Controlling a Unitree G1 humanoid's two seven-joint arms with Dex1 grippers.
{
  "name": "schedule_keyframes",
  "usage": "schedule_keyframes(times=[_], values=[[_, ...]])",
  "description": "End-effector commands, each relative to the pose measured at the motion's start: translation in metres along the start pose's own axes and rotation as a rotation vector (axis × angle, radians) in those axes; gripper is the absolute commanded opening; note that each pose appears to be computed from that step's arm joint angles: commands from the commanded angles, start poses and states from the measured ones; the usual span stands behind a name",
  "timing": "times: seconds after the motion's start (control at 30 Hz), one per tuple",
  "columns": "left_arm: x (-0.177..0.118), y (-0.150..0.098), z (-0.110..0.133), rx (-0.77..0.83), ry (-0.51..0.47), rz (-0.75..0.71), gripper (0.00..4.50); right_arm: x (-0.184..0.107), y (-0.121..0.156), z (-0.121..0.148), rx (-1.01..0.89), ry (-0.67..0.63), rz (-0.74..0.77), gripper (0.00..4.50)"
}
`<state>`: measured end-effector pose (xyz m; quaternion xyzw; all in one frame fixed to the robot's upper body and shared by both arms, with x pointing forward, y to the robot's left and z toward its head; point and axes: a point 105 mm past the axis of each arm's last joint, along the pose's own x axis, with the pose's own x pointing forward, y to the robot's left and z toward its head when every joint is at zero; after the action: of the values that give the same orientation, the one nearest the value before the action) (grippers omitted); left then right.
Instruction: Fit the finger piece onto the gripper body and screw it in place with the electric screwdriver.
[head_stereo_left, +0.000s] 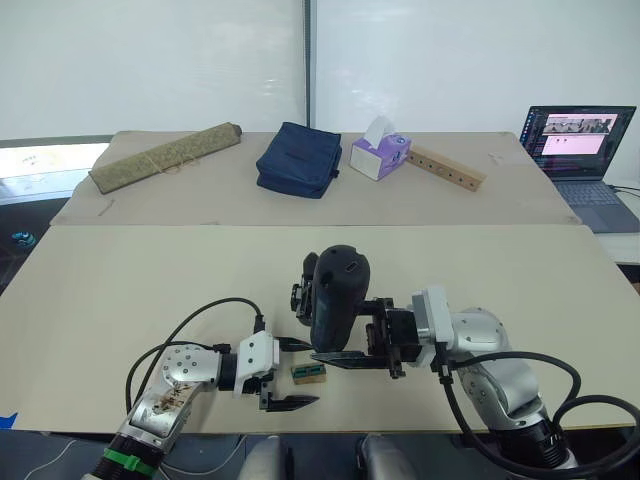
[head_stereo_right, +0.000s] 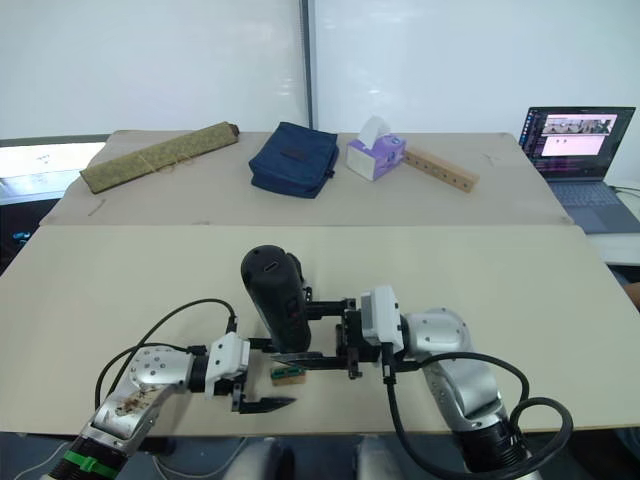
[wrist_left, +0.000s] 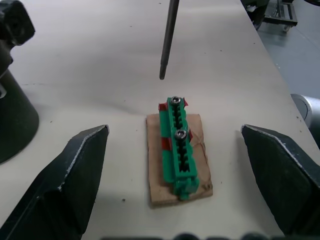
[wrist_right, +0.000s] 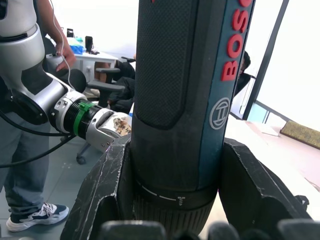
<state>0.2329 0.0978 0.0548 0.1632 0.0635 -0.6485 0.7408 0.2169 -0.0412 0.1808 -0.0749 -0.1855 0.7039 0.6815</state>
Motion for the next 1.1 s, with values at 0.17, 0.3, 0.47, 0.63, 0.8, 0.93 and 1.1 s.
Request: schedule_keyframes(times=[0.17,0.3,0.47,0.63,0.8,0.93,1.1], values=[[0.004,-0.007,-0.002,-0.022,0.010,-0.029,4.50,0.005,0.003,0.015,-0.038,-0.047,0.039,1.95],[-0.003,-0.004,-0.004,-0.029,0.016,-0.006,4.50,0.008,0.003,0.015,-0.032,-0.051,0.045,1.95],[-0.010,-0.001,-0.004,-0.036,0.023,0.023,4.50,0.009,0.003,0.017,-0.029,-0.056,0.049,1.95],[-0.017,-0.003,-0.001,-0.042,0.022,0.026,4.50,0.010,0.004,0.015,-0.020,-0.053,0.064,1.95],[-0.017,-0.001,0.002,-0.043,0.019,0.025,4.50,0.011,0.004,0.014,-0.012,-0.055,0.073,1.95],[-0.016,-0.001,0.002,-0.044,0.018,0.024,4.50,0.013,0.004,0.013,-0.006,-0.056,0.076,1.95],[-0.017,-0.003,-0.002,-0.053,0.021,0.021,4.50,0.013,0.005,0.010,-0.001,-0.046,0.085,1.95]])
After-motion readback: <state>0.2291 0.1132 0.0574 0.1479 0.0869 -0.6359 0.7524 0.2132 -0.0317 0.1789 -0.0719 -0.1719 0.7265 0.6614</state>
